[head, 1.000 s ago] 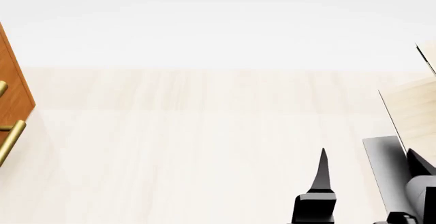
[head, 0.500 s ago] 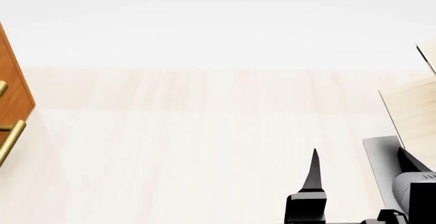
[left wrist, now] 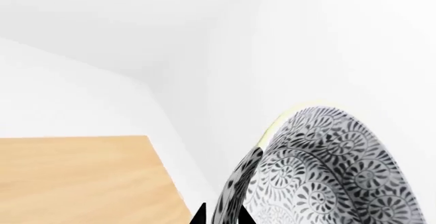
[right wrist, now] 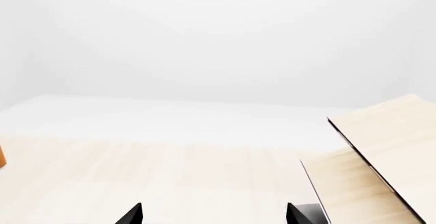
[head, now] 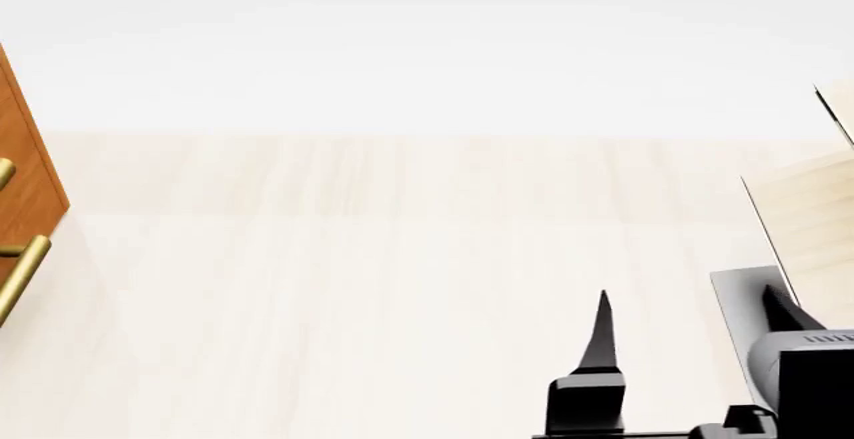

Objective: Close the top drawer of the cabinet and put the bowl on top of it.

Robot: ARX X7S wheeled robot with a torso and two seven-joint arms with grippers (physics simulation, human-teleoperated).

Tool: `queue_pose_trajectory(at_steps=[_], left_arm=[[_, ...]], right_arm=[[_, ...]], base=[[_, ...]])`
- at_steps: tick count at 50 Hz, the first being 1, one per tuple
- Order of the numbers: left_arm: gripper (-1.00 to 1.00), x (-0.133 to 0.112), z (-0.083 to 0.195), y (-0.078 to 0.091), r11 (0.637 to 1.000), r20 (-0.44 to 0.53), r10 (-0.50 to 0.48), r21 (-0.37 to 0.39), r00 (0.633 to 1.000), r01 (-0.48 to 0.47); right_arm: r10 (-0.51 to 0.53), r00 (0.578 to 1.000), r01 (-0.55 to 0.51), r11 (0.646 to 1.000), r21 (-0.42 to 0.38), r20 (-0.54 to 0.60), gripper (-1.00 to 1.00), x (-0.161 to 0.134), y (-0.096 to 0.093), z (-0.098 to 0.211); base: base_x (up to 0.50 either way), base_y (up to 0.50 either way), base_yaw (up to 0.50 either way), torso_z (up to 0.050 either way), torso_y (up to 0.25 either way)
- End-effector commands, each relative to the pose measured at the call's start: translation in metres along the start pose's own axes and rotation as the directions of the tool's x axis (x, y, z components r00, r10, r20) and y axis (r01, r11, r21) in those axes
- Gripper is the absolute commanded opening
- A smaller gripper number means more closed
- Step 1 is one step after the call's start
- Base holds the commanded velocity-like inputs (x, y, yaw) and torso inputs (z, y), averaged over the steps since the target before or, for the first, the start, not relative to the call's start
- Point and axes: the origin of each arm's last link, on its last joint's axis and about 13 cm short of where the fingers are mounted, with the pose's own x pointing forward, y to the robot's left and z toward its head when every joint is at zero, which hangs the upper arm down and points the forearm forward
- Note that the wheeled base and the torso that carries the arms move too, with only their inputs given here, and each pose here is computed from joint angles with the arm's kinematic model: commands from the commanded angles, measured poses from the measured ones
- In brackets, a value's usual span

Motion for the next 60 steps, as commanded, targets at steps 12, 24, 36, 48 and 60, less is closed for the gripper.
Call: queue_pose_trajectory(at_steps=[12,24,36,48,60], left_arm=[[-1.00,0.008,-0.015,0.038,0.997,0.023,0.080,0.005,0.997,-0.080],[-1.00,0.009,-0.017,0.050,0.991,0.056,0.119,0.050,0.991,-0.122],[-1.00,0.014,-0.026,0.062,0.983,0.073,0.157,0.086,0.985,-0.163],[-1.00,0.020,-0.031,0.073,0.968,0.128,0.193,0.138,0.973,-0.210],[-1.00,0.030,-0.042,0.074,0.964,0.138,0.181,0.169,0.974,-0.203]], right_arm=[[0.009,1.000,-0.009,1.000,-0.007,-0.004,1.00,0.001,0.003,0.001],[0.020,1.000,-0.020,1.000,-0.011,-0.007,1.00,0.003,0.006,-0.001],[0.020,1.000,-0.020,1.000,-0.010,-0.011,1.00,0.004,0.005,-0.002],[0.020,1.000,-0.020,1.000,-0.011,-0.018,1.00,0.008,0.007,-0.003],[0.016,0.999,-0.017,1.000,-0.013,-0.030,1.00,0.011,0.008,-0.006]], base=[[0.00,0.00,0.00,0.000,0.000],[0.00,0.00,0.00,0.001,0.001],[0.00,0.00,0.00,0.000,0.000],[0.00,0.00,0.00,0.000,0.001],[0.00,0.00,0.00,0.000,0.000]])
